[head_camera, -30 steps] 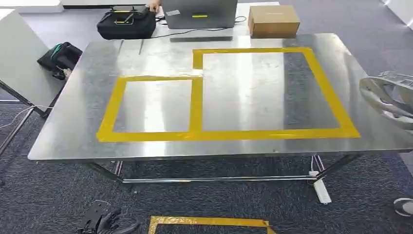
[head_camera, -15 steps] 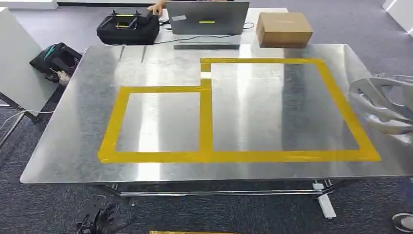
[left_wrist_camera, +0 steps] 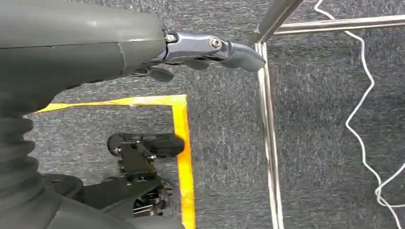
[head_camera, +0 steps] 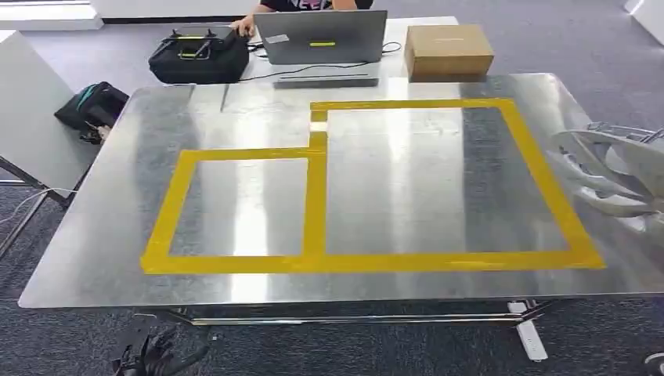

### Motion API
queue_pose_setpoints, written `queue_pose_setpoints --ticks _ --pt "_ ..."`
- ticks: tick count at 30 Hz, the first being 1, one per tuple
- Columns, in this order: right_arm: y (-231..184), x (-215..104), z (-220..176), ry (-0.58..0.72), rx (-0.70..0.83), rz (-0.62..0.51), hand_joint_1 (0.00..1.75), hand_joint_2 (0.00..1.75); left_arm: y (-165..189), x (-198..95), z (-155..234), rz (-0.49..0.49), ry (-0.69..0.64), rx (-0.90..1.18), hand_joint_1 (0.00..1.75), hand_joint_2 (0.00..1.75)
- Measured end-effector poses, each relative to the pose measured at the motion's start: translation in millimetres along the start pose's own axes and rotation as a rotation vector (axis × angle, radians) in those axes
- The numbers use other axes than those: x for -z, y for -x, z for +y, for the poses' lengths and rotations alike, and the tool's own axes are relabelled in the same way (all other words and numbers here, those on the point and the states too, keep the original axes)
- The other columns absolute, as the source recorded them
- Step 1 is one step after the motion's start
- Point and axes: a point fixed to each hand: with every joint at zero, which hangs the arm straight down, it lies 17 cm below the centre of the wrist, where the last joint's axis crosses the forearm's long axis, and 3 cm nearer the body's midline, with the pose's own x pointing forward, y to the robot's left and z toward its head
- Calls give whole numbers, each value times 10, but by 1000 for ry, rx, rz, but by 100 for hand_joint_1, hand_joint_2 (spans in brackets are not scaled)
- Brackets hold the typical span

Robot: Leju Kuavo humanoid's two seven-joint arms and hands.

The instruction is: Take the parts from the cabinet and place them on the table.

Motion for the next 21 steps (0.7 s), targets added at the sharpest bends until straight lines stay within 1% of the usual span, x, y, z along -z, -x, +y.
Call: queue_pose_setpoints --ticks 4,8,12,18,21 --pt "0 -14 57 -23 -19 -1 175 175 -6 -7 -13 4 3 9 0 175" --pt "85 -53 184 -131 -83 21 175 175 -21 -17 -22 4 8 21 0 175" --pt "115 -58 278 -263 -204 -13 175 175 -10 -29 -8 10 10 41 0 175" --pt "-17 224 439 -467 -388 -140 175 175 -65 -13 -41 -4 37 52 0 175" --pt "-82 424 541 -523 -442 -183 175 175 -121 5 -75 -15 47 47 0 175"
